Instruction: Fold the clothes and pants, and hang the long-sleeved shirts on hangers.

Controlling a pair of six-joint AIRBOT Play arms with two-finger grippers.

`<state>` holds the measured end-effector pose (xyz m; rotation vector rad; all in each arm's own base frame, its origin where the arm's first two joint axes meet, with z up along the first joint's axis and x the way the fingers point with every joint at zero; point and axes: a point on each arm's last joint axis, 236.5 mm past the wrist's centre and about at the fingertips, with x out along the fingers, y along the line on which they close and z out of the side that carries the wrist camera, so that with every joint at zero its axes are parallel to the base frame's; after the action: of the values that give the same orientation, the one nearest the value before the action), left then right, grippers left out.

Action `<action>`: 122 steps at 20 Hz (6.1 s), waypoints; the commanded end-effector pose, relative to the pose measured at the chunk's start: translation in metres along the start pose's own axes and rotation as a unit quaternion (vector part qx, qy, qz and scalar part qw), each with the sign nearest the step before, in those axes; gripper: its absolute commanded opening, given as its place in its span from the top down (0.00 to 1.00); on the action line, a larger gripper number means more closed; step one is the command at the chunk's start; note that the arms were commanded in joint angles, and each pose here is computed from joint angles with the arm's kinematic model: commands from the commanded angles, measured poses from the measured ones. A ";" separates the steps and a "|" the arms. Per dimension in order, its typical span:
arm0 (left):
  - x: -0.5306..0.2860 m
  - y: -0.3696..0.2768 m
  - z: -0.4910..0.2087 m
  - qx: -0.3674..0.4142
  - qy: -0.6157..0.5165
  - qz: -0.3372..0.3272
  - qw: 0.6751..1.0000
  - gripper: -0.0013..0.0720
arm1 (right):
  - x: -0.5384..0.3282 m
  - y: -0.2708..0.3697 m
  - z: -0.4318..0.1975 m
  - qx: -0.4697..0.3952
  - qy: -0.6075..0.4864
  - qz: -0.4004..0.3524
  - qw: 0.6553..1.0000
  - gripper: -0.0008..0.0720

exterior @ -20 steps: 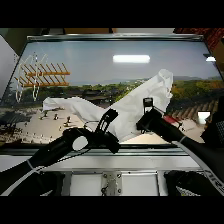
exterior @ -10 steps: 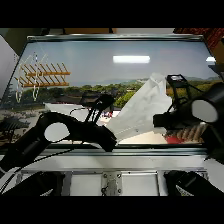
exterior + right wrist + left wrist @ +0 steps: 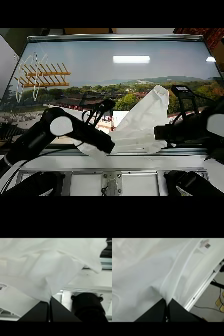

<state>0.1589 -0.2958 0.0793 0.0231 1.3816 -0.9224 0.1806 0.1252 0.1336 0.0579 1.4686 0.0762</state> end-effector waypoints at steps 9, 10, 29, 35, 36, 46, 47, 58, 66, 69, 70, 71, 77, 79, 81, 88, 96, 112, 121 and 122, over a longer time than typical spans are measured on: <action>0.050 0.034 0.006 -0.024 0.057 0.015 0.998 0.96 | 0.057 0.026 0.038 -0.075 0.025 -0.045 0.996 0.96; 0.050 0.025 0.001 -0.011 0.061 0.013 0.998 0.96 | 0.057 0.028 0.032 -0.085 0.030 -0.047 0.995 0.96; -0.094 0.186 0.050 -0.173 -0.164 0.130 0.962 0.04 | 0.056 0.031 0.022 -0.100 0.043 -0.054 0.993 0.96; -0.207 0.370 0.039 -0.259 -0.214 0.343 0.877 0.04 | 0.056 0.031 0.022 -0.100 0.043 -0.054 0.993 0.96; -0.222 0.393 0.039 -0.259 -0.214 0.364 0.869 0.04 | 0.056 0.031 0.022 -0.100 0.043 -0.054 0.993 0.96; -0.221 0.568 0.051 -0.266 -0.158 0.435 0.846 0.04 | 0.056 0.031 0.022 -0.100 0.044 -0.055 0.993 0.96; -0.217 0.580 0.051 -0.258 -0.141 0.449 0.844 0.04 | 0.056 0.031 0.022 -0.100 0.044 -0.055 0.993 0.96; -0.166 0.655 0.027 -0.242 -0.063 0.468 0.847 0.04 | 0.056 0.031 0.022 -0.100 0.044 -0.055 0.993 0.96; -0.155 0.666 0.022 -0.243 -0.064 0.466 0.848 0.04 | 0.056 0.031 0.022 -0.100 0.044 -0.055 0.993 0.96; -0.155 0.666 0.022 -0.244 -0.064 0.466 0.848 0.04 | 0.056 0.031 0.022 -0.100 0.044 -0.055 0.993 0.96; -0.155 0.666 0.023 -0.244 -0.065 0.466 0.848 0.08 | 0.056 0.031 0.022 -0.100 0.044 -0.055 0.993 0.96; -0.154 0.665 0.022 -0.245 -0.063 0.464 0.849 0.35 | 0.056 0.031 0.022 -0.100 0.044 -0.055 0.993 0.96; -0.151 0.662 0.016 -0.252 -0.051 0.457 0.851 0.97 | 0.056 0.031 0.022 -0.100 0.044 -0.055 0.993 0.96; -0.152 0.658 0.016 -0.254 -0.046 0.455 0.852 0.97 | 0.056 0.031 0.022 -0.100 0.044 -0.055 0.993 0.96; -0.156 0.649 0.015 -0.258 -0.040 0.452 0.853 0.97 | 0.056 0.031 0.022 -0.100 0.044 -0.055 0.993 0.96; -0.214 0.597 0.055 -0.227 -0.078 0.476 0.846 0.97 | 0.057 0.031 0.022 -0.100 0.044 -0.055 0.992 0.96; -0.268 0.522 0.104 -0.176 -0.124 0.511 0.832 0.97 | 0.057 0.031 0.022 -0.100 0.044 -0.055 0.992 0.96; -0.227 0.223 0.096 0.173 -0.097 0.217 0.956 0.97 | 0.057 0.031 0.022 -0.100 0.044 -0.055 0.992 0.96; -0.176 0.213 0.011 0.336 -0.048 0.121 0.933 0.97 | 0.057 0.031 0.022 -0.100 0.044 -0.055 0.992 0.96; -0.169 0.214 0.005 0.328 -0.051 0.108 0.937 0.97 | 0.057 0.031 0.022 -0.100 0.045 -0.055 0.992 0.96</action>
<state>0.3188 -0.0551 0.1306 0.5971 0.9968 -0.9875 0.2081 0.1608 0.0824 -0.1905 1.5425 0.1369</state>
